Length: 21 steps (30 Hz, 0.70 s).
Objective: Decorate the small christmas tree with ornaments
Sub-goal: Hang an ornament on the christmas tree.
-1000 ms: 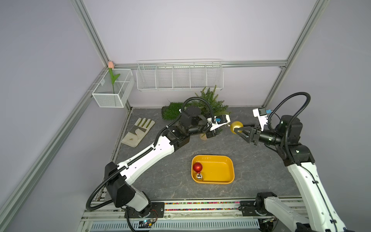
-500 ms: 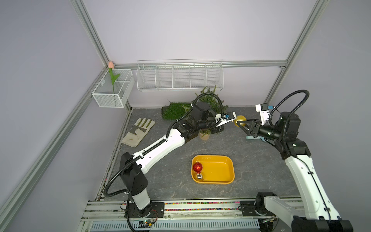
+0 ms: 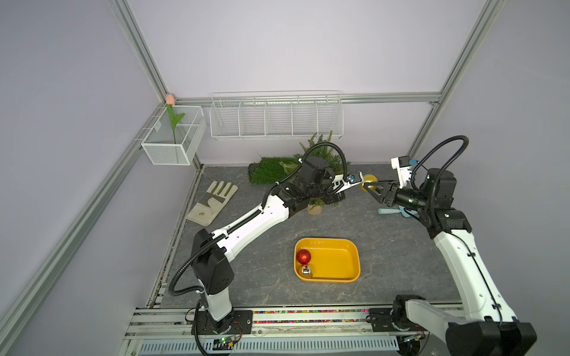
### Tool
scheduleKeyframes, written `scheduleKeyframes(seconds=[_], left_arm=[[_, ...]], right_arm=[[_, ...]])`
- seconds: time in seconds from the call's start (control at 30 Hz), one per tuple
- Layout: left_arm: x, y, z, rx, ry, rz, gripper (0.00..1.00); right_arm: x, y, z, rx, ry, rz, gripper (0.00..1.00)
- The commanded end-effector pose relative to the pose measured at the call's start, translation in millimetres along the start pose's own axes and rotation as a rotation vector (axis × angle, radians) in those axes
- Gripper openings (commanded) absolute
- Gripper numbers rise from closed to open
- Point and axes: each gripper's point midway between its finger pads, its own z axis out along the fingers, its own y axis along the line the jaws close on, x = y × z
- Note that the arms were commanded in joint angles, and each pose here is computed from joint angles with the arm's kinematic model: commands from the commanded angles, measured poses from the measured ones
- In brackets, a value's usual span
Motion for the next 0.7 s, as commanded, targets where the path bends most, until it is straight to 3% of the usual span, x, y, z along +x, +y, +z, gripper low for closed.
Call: scheduleKeyframes(seconds=[0.0, 0.67], left_arm=[[-5, 12, -6, -0.028, 0.005, 0.028, 0.05], [-16, 15, -15, -0.019, -0.037, 0.039, 0.04]], right_arm=[[-3, -4, 3, -0.011, -0.014, -0.017, 0.44], [-11, 22, -1, -0.135, -0.038, -0.043, 0.44]])
